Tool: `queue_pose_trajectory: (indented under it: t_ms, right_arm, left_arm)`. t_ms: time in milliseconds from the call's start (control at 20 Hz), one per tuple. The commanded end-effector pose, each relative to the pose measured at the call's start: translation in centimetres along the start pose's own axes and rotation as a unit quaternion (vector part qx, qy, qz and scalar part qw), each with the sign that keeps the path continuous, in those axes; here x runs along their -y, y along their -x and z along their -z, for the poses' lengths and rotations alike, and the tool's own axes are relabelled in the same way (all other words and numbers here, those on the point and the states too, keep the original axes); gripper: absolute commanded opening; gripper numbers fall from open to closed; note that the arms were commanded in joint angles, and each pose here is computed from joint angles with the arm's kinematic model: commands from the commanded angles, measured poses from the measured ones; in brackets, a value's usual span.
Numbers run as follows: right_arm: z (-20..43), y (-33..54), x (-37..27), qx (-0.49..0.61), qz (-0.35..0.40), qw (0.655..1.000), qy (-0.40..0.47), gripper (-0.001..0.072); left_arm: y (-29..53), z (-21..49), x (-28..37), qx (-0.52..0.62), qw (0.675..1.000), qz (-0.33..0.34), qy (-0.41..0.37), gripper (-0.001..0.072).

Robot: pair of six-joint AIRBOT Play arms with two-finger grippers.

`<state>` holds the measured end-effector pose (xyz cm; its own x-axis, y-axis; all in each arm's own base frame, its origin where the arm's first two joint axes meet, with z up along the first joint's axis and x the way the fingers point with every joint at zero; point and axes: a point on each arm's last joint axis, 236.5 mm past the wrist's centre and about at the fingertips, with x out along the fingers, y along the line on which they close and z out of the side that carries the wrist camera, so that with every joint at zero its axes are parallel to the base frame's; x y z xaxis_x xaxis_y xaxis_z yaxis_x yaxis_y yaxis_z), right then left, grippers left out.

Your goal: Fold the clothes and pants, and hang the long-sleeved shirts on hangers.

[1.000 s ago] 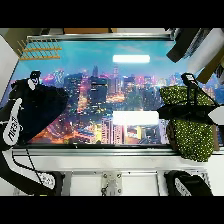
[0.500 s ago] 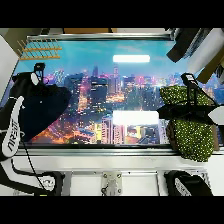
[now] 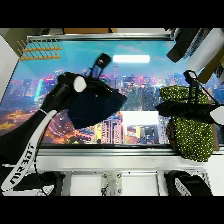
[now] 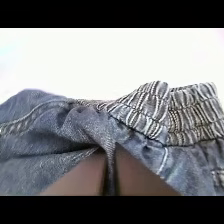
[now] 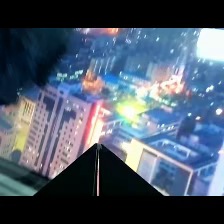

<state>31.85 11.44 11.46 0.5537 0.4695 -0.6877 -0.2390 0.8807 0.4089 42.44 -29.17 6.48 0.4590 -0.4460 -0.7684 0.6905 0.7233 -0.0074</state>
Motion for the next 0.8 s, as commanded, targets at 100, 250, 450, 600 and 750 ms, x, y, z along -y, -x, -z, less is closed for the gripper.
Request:
queue_pose_trajectory:
  t_ms: [100,250,450,600,750]
  right_arm:
    - [-2.4,1.4,2.6,0.047,0.032,0.998,-0.021,0.0039]
    - [-1.9,1.7,2.6,0.039,0.032,0.998,-0.023,0.0039]
    - [-1.4,1.6,2.5,0.028,0.028,0.999,-0.025,0.0039]
    - [-1.4,1.6,2.5,0.028,0.028,0.999,-0.025,0.0039]
    - [-1.4,1.6,2.5,0.028,0.028,0.999,-0.025,0.0039]
  left_arm:
    - [0.9,-1.0,2.5,-0.005,0.996,0.026,0.08,0.061]
    - [3.6,4.8,-5.9,-0.032,0.96,-0.027,0.277,0.061]
    - [5.1,18.8,-9.9,-0.091,0.875,-0.043,0.474,0.0611]
    - [5.1,26.3,-9.8,-0.09,0.79,-0.038,0.606,0.0611]
    - [4.2,30.0,-8.9,-0.096,0.756,-0.034,0.646,0.0611]
